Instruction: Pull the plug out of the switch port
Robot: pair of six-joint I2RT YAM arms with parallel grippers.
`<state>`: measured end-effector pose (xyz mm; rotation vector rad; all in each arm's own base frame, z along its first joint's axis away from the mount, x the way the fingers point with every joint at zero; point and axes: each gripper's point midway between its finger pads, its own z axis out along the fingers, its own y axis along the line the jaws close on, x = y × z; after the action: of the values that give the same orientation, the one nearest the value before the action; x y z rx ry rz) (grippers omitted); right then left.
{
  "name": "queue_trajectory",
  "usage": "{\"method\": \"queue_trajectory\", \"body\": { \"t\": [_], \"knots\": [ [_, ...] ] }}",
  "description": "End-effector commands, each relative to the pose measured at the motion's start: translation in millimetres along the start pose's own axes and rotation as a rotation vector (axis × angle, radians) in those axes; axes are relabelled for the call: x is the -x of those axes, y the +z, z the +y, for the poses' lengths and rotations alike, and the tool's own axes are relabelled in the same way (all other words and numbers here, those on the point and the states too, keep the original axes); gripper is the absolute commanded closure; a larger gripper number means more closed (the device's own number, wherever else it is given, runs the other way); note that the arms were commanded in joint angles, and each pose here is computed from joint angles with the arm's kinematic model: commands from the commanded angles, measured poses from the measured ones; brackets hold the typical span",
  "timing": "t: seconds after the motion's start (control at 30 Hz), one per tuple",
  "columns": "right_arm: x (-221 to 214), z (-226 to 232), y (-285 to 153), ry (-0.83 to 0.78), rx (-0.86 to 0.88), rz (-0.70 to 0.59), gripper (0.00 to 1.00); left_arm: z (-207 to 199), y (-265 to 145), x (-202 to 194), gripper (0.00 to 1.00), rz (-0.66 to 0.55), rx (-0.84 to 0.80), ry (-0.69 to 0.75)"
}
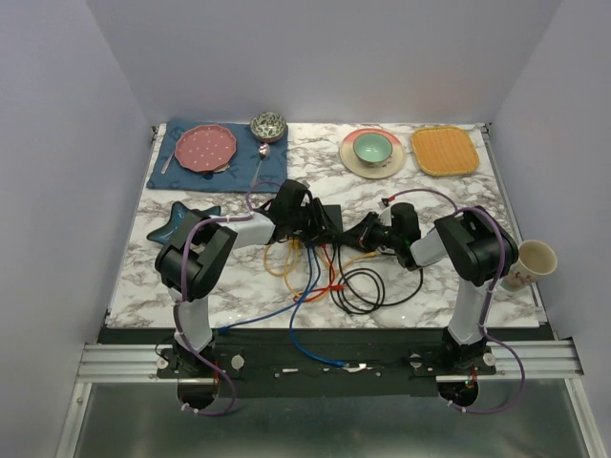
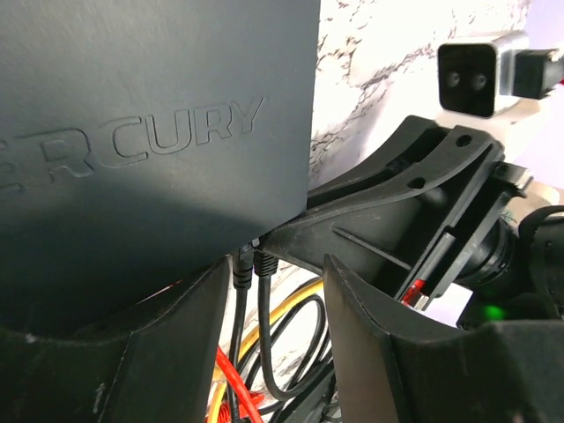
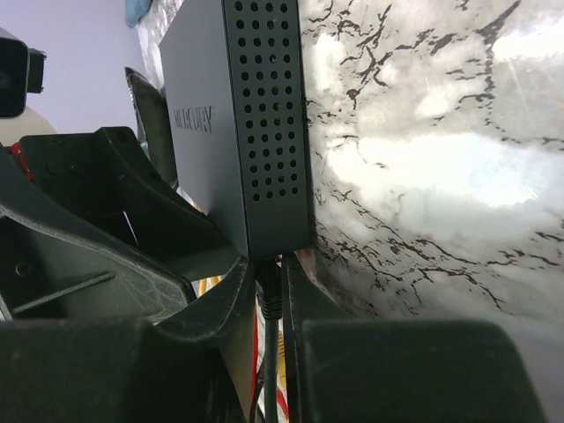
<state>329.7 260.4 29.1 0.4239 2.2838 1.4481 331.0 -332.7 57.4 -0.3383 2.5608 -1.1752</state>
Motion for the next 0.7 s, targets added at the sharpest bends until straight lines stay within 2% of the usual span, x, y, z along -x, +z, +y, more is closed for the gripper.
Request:
{"method": "queue_trajectory", "body": {
  "t": [0.0, 0.17, 0.33, 0.67],
  "knots": [
    [-5.2, 5.3, -4.2, -0.040, 0.010, 0.019, 0.99, 6.3, 3.4, 10.0, 0.40, -0.039, 0.030, -0.013],
    [-9.0, 3.9, -5.9, -0.044, 0.005, 0.036, 0.99, 15.9, 6.5, 25.6, 0.41, -0.086, 0.119, 0.003],
    [-19.6, -7.1, -11.1, -0.052, -0.047, 0.056, 0.99, 37.9, 9.4, 30.4, 0.41, -0.112, 0.194, -0.054],
    [-36.8, -19.0, -16.6, -0.042, -0.068, 0.097, 0.99, 46.8, 19.6, 31.2, 0.42, -0.114, 0.209, -0.100]
  ]
}}
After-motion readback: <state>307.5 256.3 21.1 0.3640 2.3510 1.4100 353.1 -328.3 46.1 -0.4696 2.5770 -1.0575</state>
